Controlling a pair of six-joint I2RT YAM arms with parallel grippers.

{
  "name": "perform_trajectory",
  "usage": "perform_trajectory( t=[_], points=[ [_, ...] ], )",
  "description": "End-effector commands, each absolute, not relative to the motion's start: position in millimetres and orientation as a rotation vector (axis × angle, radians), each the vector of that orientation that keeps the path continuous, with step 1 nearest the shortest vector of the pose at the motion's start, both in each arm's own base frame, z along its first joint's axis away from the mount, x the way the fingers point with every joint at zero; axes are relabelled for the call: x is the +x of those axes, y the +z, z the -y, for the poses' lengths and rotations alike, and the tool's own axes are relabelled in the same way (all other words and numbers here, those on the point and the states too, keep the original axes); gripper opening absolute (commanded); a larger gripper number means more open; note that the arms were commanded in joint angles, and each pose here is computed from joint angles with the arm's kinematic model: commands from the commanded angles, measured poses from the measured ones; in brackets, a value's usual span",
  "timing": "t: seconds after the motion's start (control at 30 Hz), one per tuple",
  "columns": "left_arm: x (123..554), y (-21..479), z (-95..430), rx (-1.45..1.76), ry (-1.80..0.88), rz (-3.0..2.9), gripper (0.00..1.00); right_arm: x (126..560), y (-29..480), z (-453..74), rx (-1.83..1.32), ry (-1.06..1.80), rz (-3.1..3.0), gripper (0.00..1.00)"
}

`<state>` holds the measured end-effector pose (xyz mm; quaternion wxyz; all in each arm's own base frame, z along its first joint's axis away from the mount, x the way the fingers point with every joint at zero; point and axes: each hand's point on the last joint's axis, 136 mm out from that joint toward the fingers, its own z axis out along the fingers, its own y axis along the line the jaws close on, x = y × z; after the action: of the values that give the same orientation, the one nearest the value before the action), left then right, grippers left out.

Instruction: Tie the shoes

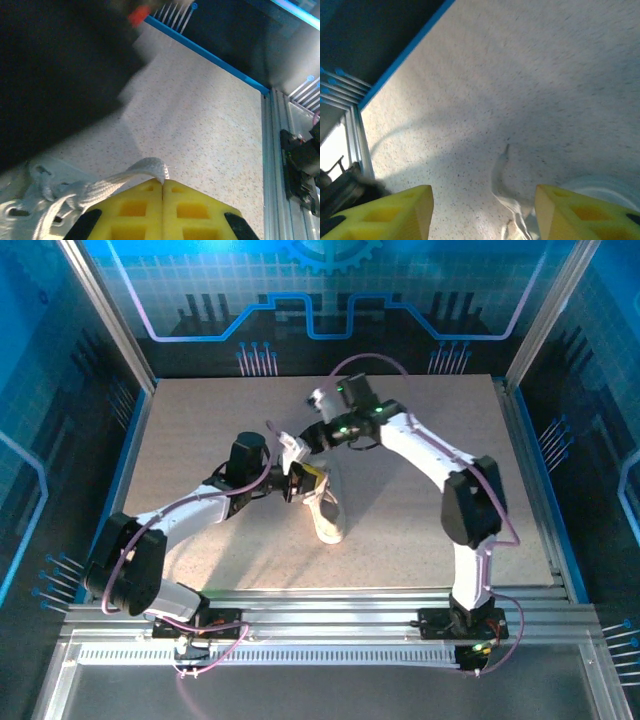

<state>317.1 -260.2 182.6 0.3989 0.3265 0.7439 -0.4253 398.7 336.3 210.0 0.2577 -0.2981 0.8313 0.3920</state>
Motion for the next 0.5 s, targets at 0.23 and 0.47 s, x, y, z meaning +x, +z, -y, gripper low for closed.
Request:
perform_trajectory(
  t=[0.23, 0.47],
  points=[
    [329, 192, 254, 0.746, -1.179, -1.856, 0.0, 358, 233, -289, -0.878, 1.07, -1.917, 0.6],
    [333, 198, 253, 0.713, -1.219, -1.839, 0.0, 334, 212, -294, -0.977, 0.99, -1.685, 0.69]
  ],
)
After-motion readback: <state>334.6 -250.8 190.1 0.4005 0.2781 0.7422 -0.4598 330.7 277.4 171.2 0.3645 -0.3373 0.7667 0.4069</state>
